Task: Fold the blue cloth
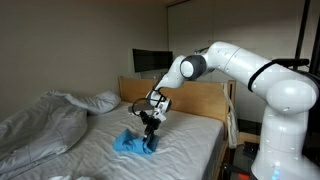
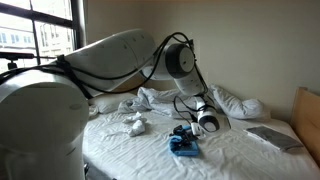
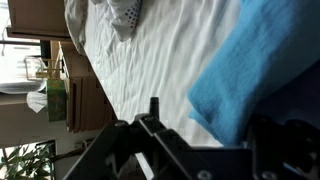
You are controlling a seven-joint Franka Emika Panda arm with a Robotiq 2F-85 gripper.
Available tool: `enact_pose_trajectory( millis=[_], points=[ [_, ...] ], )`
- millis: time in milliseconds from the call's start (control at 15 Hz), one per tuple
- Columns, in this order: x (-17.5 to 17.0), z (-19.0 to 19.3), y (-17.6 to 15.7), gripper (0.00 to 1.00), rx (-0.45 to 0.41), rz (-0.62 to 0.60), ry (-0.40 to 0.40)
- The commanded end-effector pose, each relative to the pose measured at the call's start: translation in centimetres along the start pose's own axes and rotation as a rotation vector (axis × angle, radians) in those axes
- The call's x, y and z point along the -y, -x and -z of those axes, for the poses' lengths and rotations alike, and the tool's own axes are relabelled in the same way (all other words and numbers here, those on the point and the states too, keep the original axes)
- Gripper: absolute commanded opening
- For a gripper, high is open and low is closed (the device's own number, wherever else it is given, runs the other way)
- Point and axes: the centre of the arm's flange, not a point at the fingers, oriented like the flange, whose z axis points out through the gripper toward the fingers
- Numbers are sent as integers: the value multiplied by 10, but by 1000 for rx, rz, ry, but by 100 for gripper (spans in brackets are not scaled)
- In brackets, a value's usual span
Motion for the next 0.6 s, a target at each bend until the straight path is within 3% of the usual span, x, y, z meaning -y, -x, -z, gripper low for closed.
enact_pose_trajectory(
  millis=[0,400,533],
  points=[
    [-1,8,2,41,-6,54,-73],
    [5,20,-7,2,-31,153,-121],
    [7,27,-11,0,-35,170,-135]
  ],
)
